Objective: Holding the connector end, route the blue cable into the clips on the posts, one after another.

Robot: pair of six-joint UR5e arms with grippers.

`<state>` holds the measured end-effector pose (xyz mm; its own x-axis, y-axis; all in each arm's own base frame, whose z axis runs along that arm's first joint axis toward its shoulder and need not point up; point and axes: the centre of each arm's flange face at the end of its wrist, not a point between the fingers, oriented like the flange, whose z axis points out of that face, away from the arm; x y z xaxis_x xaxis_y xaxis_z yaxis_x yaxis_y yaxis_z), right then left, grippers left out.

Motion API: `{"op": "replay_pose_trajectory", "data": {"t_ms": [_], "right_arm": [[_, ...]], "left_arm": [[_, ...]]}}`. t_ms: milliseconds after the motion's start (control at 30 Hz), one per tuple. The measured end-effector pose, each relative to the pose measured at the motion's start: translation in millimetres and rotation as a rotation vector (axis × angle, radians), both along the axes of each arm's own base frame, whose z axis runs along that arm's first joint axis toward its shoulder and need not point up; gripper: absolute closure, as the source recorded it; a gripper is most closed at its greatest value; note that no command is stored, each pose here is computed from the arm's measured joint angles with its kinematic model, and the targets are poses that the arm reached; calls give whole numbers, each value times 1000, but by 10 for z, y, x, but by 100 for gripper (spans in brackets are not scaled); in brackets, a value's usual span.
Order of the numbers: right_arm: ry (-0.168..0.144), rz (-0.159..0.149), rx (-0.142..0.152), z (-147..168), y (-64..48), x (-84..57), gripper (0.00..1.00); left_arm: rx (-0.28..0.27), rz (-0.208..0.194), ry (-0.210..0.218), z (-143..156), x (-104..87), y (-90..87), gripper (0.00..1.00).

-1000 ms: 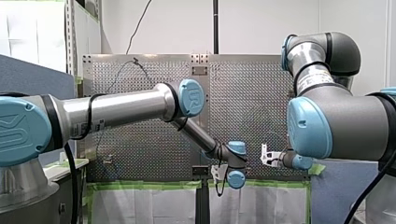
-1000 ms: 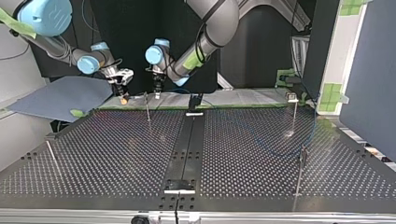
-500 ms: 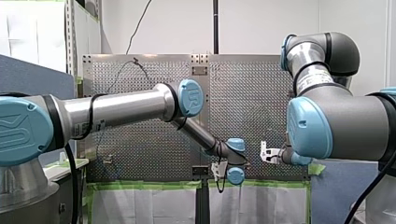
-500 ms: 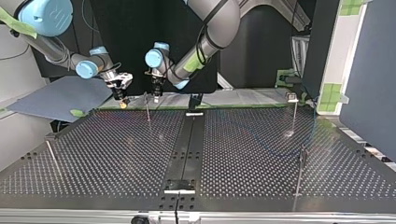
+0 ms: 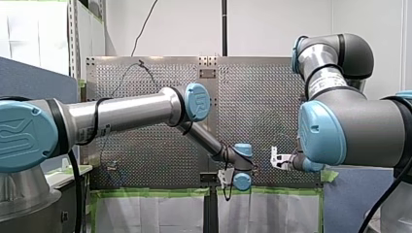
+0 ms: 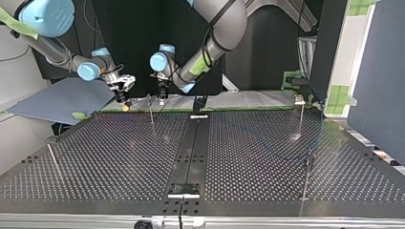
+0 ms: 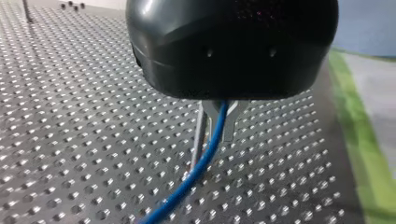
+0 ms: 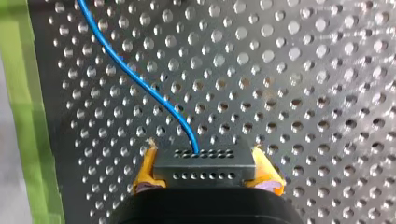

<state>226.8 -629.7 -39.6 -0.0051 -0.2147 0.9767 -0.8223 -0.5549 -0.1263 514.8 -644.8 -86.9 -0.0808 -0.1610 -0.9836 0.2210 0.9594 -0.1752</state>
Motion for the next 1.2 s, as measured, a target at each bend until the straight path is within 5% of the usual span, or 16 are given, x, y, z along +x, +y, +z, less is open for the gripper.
{"op": "replay_pose_trajectory", "data": {"t_ms": [367, 867, 1200], "right_arm": [[46, -42, 33, -107, 115, -113, 100], [96, 12, 40, -205, 309, -198, 100], [94, 18, 15, 20, 285, -266, 100]], "left_arm": [[20, -30, 11, -18, -256, -165, 98], [62, -23, 46, -42, -457, -216, 98], [51, -1, 50, 111, -482, -240, 98]]}}
